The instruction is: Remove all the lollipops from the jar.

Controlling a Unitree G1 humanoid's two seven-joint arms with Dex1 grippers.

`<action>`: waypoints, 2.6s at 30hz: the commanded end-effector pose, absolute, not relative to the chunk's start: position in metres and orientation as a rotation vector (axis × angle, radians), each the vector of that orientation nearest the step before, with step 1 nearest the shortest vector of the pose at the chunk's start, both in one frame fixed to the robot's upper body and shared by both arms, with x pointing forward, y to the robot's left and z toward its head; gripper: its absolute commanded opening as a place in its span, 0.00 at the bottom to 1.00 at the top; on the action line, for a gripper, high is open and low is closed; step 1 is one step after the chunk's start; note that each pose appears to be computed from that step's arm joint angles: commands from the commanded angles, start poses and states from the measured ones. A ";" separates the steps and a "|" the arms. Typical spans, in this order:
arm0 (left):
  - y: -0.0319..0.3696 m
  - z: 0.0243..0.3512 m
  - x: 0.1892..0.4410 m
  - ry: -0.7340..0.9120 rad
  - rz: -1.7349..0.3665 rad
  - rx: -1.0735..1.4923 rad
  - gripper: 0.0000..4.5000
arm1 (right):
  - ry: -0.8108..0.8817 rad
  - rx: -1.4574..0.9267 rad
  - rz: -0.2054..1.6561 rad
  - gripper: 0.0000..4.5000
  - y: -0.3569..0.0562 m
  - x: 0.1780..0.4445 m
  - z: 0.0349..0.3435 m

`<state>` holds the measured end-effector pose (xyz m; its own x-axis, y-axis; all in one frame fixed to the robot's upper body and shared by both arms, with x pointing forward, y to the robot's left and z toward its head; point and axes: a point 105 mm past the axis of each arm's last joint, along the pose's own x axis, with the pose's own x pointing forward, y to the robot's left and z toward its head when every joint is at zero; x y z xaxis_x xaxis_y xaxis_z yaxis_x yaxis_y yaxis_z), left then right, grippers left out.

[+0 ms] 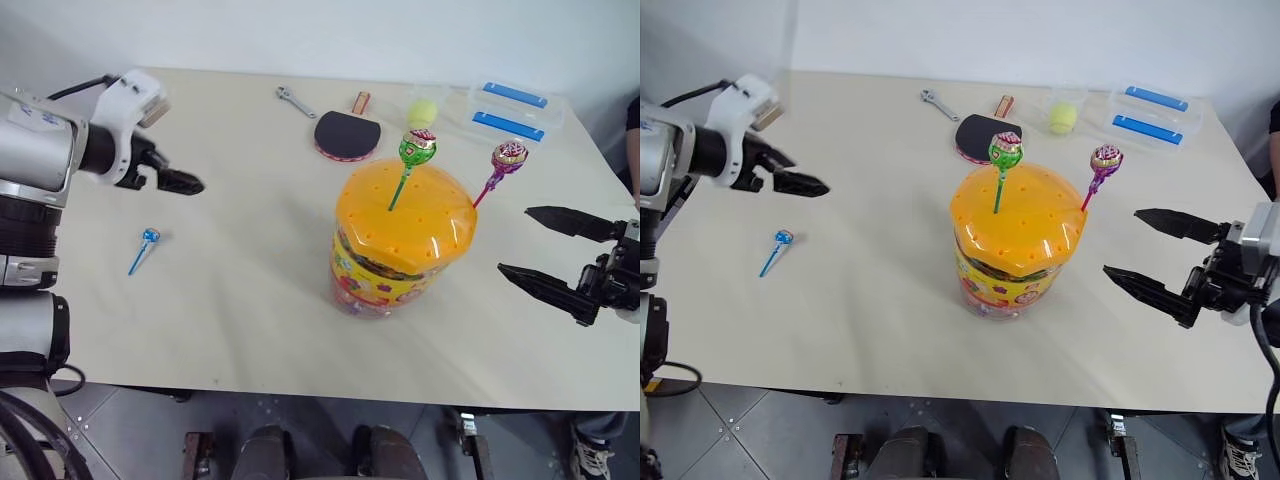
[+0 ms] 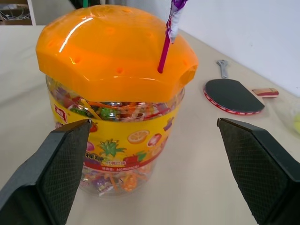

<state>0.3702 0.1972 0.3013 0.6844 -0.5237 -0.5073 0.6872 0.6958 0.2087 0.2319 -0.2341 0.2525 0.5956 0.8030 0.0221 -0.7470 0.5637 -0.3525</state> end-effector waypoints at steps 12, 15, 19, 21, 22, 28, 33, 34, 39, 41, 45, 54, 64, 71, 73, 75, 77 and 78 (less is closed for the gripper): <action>0.076 0.334 0.290 -0.384 -1.799 0.226 0.99 | -0.258 -0.357 0.999 1.00 -0.232 0.197 0.267; 0.065 0.325 0.286 -0.366 -1.889 0.234 0.99 | -0.270 -0.347 1.002 1.00 -0.229 0.193 0.268; 0.046 0.315 0.281 -0.342 -1.994 0.228 0.99 | -0.311 -0.330 1.016 1.00 -0.226 0.185 0.271; 0.038 0.314 0.284 -0.338 -1.995 0.225 0.99 | -0.331 -0.318 1.018 1.00 -0.225 0.183 0.273; 0.034 0.311 0.285 -0.315 -1.998 0.232 0.99 | -0.345 -0.310 1.017 1.00 -0.224 0.182 0.275; 0.015 0.307 0.292 -0.297 -2.008 0.255 0.91 | -0.357 -0.301 0.977 1.00 -0.225 0.184 0.274; 0.010 0.313 0.294 -0.317 -2.008 0.257 0.60 | -0.364 -0.293 0.959 1.00 -0.223 0.184 0.272; 0.009 0.314 0.294 -0.322 -2.006 0.256 0.54 | -0.364 -0.292 0.955 1.00 -0.224 0.184 0.272; 0.004 0.323 0.298 -0.359 -1.989 0.250 0.19 | -0.364 -0.295 0.940 1.00 -0.224 0.186 0.272; 0.002 0.329 0.302 -0.375 -1.959 0.249 0.05 | -0.365 -0.298 0.934 1.00 -0.225 0.187 0.272; 0.003 0.351 0.305 -0.454 -1.910 0.248 0.01 | -0.354 -0.304 0.920 1.00 -0.227 0.189 0.272; 0.026 0.400 0.342 -0.350 -1.490 0.231 0.01 | -0.352 -0.308 0.936 1.00 -0.228 0.192 0.278; 0.169 0.302 0.405 0.405 -0.664 0.382 0.01 | -0.334 -0.299 0.959 1.00 -0.229 0.198 0.278; 0.232 0.223 0.365 0.811 -0.475 0.341 0.01 | -0.319 -0.292 0.996 1.00 -0.228 0.208 0.277; 0.242 0.210 0.357 0.866 -0.442 0.333 0.01 | -0.318 -0.292 1.003 1.00 -0.228 0.211 0.277; 0.247 0.201 0.349 0.904 -0.434 0.330 0.01 | -0.316 -0.294 1.010 1.00 -0.228 0.214 0.277; 0.248 0.195 0.340 0.940 -0.453 0.304 0.01 | -0.314 -0.297 1.017 1.00 -0.227 0.216 0.278; 0.248 0.194 0.337 0.949 -0.460 0.294 0.11 | -0.314 -0.298 1.020 1.00 -0.227 0.217 0.278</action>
<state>0.3413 0.2507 0.1823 0.4838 -0.2270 -0.8452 0.4821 0.8751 0.0409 0.2182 -0.2271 0.2721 0.4909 0.8623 0.1240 -0.7893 0.5005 -0.3558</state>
